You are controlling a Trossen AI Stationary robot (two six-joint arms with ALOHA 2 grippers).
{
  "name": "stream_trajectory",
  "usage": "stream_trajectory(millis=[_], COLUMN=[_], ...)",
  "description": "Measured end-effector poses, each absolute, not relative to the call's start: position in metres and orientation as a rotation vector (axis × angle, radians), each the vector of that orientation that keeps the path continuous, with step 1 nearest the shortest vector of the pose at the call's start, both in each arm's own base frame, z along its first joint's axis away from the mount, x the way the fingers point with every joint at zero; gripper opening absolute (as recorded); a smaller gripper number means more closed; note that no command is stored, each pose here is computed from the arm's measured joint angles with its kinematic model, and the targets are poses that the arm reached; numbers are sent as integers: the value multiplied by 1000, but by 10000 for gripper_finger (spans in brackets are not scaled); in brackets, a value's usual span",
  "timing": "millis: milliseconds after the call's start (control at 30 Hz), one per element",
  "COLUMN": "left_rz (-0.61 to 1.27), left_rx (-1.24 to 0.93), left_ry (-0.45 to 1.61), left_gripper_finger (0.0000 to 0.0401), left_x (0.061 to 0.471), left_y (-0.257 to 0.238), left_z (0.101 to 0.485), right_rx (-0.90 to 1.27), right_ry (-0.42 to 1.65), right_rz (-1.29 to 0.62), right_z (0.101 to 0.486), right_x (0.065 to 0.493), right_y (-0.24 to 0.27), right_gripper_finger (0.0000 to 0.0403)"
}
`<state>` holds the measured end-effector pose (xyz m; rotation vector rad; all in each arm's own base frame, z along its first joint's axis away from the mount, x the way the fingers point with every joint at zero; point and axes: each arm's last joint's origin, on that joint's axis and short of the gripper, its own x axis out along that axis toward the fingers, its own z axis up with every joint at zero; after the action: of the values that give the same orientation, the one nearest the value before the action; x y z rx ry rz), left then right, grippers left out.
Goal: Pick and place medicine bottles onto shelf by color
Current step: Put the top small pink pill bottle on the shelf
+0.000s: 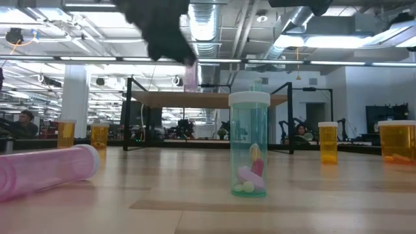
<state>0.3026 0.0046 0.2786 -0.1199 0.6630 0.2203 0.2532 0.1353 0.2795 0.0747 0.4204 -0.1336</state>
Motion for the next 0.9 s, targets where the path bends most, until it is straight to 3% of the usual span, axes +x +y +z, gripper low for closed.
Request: stream_trajectory(millis=[200, 433, 667, 900], left_rz=[323, 304, 206, 143], left_rx=[-151, -188, -162, -121], left_ry=[583, 591, 582, 644], left_gripper_finger=[107, 107, 107, 107], left_x=[306, 318, 351, 369], left_y=[51, 105, 152, 191], left_z=[330, 353, 363, 338], right_rx=[75, 72, 62, 76], right_ry=[421, 426, 439, 476], right_rz=[-132, -130, -122, -103], right_z=[279, 279, 278, 274], right_x=[253, 253, 251, 243], right_y=[135, 135, 138, 146], right_gripper_finger=[244, 244, 244, 244])
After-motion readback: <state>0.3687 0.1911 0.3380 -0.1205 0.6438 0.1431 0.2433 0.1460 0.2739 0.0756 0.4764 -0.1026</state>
